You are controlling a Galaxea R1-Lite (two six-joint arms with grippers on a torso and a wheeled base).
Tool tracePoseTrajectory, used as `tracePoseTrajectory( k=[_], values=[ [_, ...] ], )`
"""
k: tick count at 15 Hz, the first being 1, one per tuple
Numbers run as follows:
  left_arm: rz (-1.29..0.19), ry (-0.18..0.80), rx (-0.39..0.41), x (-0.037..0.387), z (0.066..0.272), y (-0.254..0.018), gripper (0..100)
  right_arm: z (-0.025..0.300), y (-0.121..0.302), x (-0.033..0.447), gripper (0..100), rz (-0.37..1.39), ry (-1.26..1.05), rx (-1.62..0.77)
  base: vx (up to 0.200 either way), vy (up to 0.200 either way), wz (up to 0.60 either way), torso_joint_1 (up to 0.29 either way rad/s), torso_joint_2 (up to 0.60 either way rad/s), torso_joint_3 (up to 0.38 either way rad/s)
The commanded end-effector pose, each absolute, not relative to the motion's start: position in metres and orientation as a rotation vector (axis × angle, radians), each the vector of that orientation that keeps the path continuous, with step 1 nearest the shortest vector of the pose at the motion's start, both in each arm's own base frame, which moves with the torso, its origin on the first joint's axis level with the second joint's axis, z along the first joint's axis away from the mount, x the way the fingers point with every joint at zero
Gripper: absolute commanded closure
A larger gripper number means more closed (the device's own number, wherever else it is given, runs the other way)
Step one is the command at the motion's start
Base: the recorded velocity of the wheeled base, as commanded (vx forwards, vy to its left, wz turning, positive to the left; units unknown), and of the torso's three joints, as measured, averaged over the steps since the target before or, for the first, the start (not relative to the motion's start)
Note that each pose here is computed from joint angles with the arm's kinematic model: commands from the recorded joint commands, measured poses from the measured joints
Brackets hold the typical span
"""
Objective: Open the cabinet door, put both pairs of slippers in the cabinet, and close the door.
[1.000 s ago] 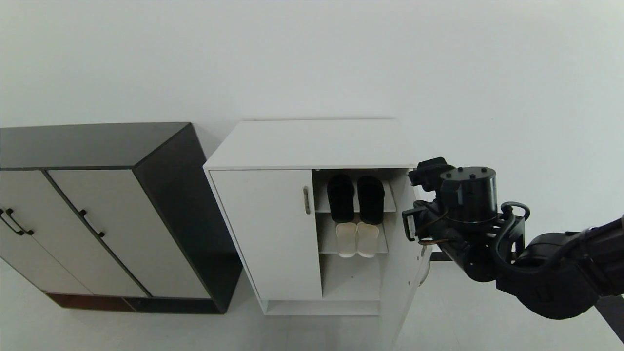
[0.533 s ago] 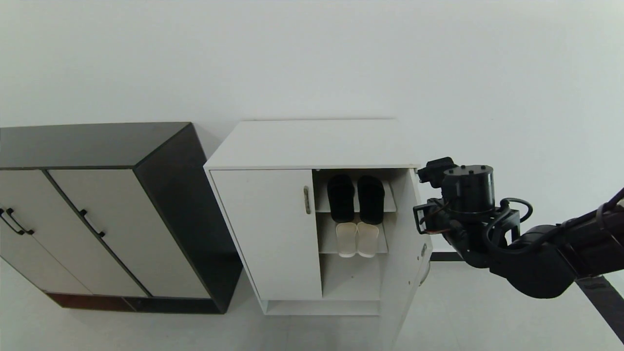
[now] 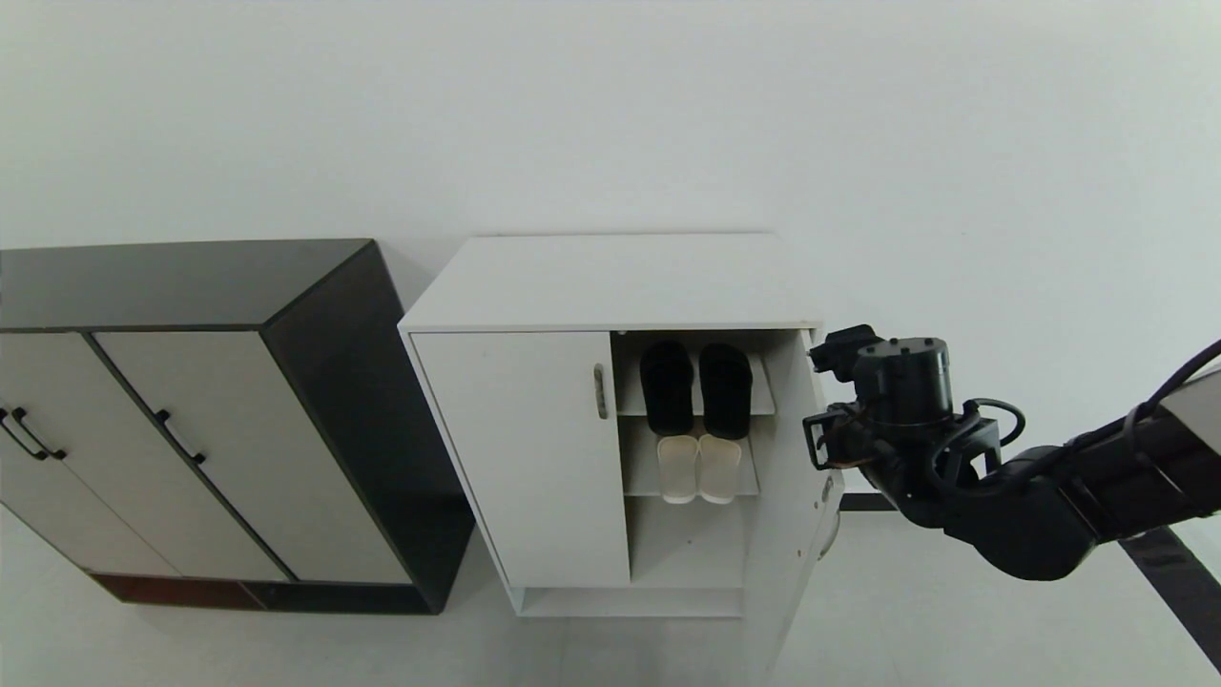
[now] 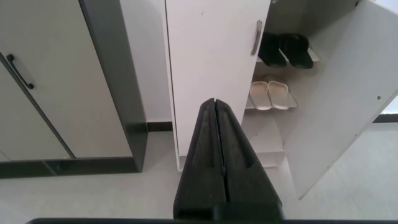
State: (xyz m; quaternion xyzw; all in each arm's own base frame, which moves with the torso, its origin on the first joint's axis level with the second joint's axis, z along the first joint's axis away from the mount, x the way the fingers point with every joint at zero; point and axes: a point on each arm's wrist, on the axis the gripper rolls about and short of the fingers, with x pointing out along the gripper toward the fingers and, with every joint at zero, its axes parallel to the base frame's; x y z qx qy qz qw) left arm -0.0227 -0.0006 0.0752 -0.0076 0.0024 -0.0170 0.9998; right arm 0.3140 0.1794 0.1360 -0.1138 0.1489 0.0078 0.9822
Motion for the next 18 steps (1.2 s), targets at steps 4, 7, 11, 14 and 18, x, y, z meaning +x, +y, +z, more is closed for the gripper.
tracePoseTrajectory(
  k=[4,7,11,14,18],
  values=[
    [-0.034,0.005,-0.015,-0.023,0.075,-0.001,100,0.146,0.201,0.292,100,0.155,0.277,-0.150,0.000,0.000,0.00,0.000,0.00,0.000],
    [-0.034,0.005,-0.015,-0.023,0.075,-0.001,100,0.152,0.203,0.286,100,0.226,0.267,-0.111,0.000,0.000,0.00,0.000,0.00,0.000],
    [-0.034,0.005,-0.015,-0.023,0.075,-0.001,100,0.144,0.192,0.274,100,0.496,0.230,-0.041,0.000,0.000,0.00,0.000,0.00,0.000],
    [-0.034,0.005,-0.015,-0.023,0.075,-0.001,100,0.123,0.155,0.277,100,0.692,0.292,-0.032,0.000,0.000,0.00,0.000,0.00,0.000],
    [-0.034,0.005,-0.015,-0.023,0.075,-0.001,100,0.092,0.135,0.276,100,0.858,0.305,-0.152,0.150,0.000,0.00,-0.005,0.00,0.003]
  ],
)
